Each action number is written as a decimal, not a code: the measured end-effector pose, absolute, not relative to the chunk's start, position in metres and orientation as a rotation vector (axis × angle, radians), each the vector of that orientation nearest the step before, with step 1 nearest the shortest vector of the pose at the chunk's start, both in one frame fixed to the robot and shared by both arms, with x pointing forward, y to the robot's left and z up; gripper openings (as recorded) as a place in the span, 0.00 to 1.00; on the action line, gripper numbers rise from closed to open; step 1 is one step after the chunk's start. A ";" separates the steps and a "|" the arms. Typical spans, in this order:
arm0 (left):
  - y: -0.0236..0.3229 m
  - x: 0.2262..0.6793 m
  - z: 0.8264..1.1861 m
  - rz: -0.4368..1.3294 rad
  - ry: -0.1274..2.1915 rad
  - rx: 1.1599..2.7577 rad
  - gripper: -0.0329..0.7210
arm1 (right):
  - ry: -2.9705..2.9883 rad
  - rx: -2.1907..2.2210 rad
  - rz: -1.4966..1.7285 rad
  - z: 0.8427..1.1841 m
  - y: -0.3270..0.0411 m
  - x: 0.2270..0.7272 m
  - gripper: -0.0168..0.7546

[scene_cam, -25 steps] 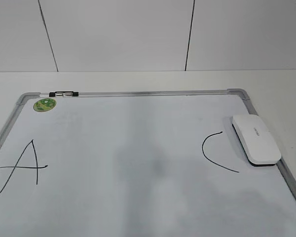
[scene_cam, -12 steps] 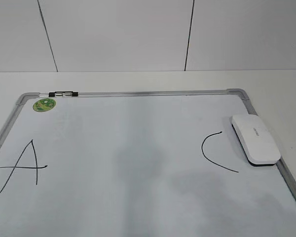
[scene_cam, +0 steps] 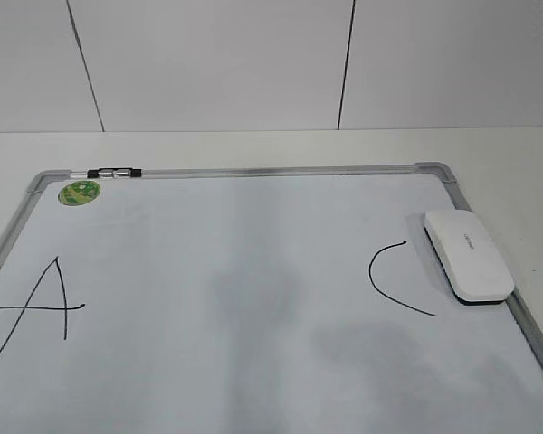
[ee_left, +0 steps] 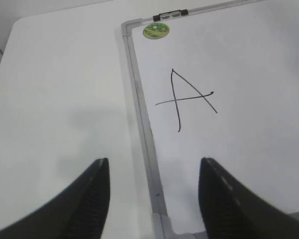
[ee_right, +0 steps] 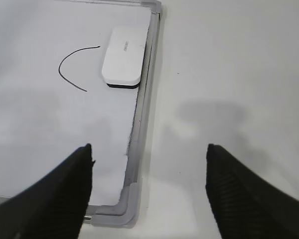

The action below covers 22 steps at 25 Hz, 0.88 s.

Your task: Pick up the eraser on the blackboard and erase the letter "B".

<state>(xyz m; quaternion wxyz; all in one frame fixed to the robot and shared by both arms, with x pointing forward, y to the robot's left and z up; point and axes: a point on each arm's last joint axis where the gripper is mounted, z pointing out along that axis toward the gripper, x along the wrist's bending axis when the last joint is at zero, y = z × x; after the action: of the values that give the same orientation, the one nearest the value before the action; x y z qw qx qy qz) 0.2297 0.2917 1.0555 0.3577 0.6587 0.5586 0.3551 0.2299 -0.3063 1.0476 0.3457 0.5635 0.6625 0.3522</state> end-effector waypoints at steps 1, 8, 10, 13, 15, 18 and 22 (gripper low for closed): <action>0.292 0.230 1.056 0.916 1.442 1.700 0.61 | 1.705 1.468 0.912 1.047 -0.306 0.229 0.76; 0.289 0.230 1.056 0.885 1.429 1.690 0.61 | 1.582 1.560 0.840 1.047 -0.305 0.227 0.76; 0.288 0.230 1.056 0.869 1.423 1.685 0.61 | 1.579 1.563 0.838 1.047 -0.305 0.227 0.76; 0.288 0.230 1.056 0.868 1.422 1.685 0.61 | 1.579 1.563 0.838 1.047 -0.305 0.227 0.76; 0.288 0.230 1.056 0.868 1.422 1.685 0.61 | 1.579 1.563 0.838 1.047 -0.305 0.227 0.76; 0.288 0.230 1.056 0.868 1.422 1.685 0.61 | 1.579 1.563 0.838 1.047 -0.305 0.227 0.76; 0.288 0.230 1.056 0.871 1.425 1.684 0.61 | 1.579 1.563 0.838 1.047 -0.305 0.227 0.76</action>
<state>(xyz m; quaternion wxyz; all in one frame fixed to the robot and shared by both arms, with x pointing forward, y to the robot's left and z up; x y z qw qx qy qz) 0.2296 0.2878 1.0559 0.3754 0.6582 0.5568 0.3402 0.2274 -0.3050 1.0473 0.3743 0.6103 0.6166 0.3274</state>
